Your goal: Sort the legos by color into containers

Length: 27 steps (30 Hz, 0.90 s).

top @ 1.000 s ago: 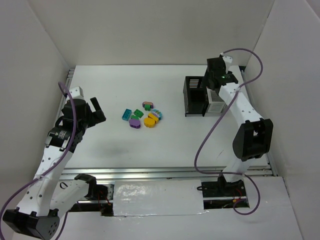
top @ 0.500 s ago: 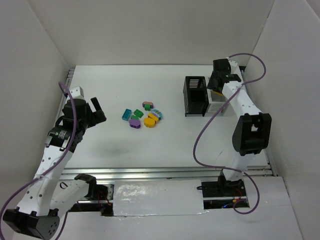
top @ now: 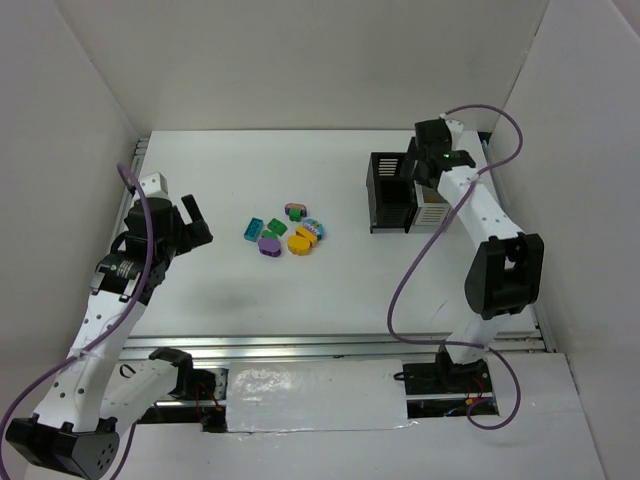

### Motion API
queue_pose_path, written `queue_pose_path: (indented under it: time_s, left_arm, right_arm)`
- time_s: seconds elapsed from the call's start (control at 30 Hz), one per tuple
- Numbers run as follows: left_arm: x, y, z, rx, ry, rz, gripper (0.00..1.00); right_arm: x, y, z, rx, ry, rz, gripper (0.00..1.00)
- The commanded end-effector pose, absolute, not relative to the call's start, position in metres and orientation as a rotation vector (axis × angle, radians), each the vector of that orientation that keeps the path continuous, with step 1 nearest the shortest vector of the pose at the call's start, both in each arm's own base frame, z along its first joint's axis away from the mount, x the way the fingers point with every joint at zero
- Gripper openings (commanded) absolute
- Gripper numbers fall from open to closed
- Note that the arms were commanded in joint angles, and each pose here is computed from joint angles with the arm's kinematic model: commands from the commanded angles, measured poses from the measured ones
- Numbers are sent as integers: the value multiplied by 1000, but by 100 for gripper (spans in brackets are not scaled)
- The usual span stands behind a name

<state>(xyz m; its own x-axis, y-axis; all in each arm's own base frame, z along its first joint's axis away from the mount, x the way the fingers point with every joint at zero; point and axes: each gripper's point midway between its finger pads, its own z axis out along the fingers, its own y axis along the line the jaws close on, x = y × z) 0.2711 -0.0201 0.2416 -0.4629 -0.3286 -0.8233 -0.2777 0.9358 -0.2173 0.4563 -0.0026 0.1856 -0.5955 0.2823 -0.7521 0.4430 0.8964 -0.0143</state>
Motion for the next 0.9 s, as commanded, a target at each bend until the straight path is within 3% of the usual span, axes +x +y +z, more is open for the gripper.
queue_pose_path:
  time_s: [0.0, 0.17, 0.33, 0.47, 0.57, 0.73, 0.87]
  left_arm:
    - [275, -22, 250, -410, 2049, -70, 100]
    - [274, -20, 249, -419, 2048, -60, 100]
    - [275, -22, 250, -408, 2042, -72, 99]
    - [277, -25, 246, -400, 2060, -82, 99]
    - [277, -25, 246, -398, 2061, -86, 99]
    - [277, -26, 247, -392, 2058, -90, 100]
    - [277, -25, 246, -393, 2058, -87, 100]
  right_arm:
    - [438, 74, 238, 300, 2173, -80, 95]
    - [406, 181, 235, 72, 2220, 143, 95]
    - [379, 264, 194, -149, 2296, 252, 96]
    - [371, 302, 167, -228, 2361, 371, 82]
    - [354, 344, 152, -485, 2344, 492, 79]
    - [347, 363, 116, -914, 2333, 484, 85]
    - [360, 368, 108, -1040, 2311, 424, 88]
